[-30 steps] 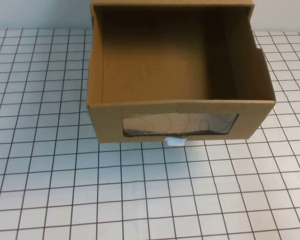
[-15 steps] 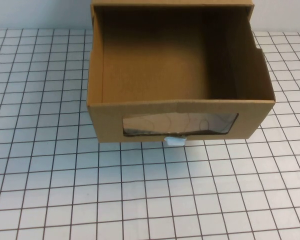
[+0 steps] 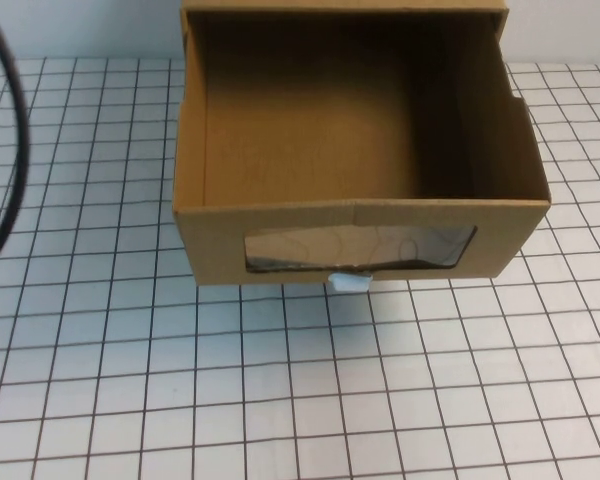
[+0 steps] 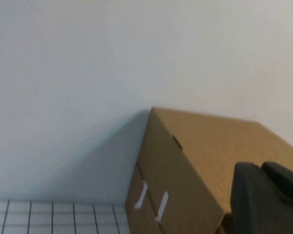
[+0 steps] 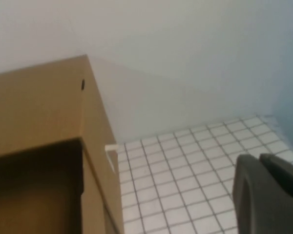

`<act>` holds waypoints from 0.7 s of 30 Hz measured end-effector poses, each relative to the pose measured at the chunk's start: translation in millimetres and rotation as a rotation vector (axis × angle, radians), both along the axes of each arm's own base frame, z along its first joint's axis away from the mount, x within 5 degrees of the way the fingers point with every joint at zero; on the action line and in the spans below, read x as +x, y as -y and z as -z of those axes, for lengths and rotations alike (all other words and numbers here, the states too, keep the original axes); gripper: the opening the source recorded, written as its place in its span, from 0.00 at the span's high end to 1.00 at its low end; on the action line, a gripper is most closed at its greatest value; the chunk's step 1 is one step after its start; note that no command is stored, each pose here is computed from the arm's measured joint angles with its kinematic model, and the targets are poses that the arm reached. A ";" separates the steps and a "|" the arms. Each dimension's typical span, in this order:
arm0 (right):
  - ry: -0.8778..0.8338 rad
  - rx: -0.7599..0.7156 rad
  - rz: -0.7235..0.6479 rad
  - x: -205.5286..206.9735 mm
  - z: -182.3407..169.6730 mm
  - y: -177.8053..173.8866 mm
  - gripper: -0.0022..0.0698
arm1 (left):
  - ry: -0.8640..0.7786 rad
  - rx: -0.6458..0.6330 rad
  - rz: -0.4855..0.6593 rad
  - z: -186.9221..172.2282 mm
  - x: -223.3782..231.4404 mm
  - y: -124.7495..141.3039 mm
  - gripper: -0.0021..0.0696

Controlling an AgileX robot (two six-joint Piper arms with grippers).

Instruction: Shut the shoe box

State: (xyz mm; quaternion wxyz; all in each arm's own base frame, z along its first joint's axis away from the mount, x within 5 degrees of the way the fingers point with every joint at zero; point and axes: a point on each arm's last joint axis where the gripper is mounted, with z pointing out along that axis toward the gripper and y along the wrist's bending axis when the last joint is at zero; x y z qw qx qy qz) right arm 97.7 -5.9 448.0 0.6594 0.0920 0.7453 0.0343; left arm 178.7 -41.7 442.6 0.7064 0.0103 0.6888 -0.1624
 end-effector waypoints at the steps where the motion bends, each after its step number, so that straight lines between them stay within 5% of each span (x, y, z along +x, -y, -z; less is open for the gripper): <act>1: -0.024 0.002 -0.012 3.2 2.2 -1.3 0.99 | -0.037 -0.003 0.004 5.0 8.6 2.2 0.98; 5: -0.139 -0.093 -0.201 26.0 14.5 -20.1 0.99 | -0.169 0.051 0.045 11.8 36.3 14.9 0.98; 15: -0.194 -0.576 -1.128 57.6 56.0 -126.8 0.99 | -0.278 0.325 0.336 -20.7 120.0 81.8 0.98; 21: -0.193 -0.715 -1.428 47.6 79.7 -174.2 0.99 | -0.334 0.333 0.521 -12.7 186.3 121.0 0.98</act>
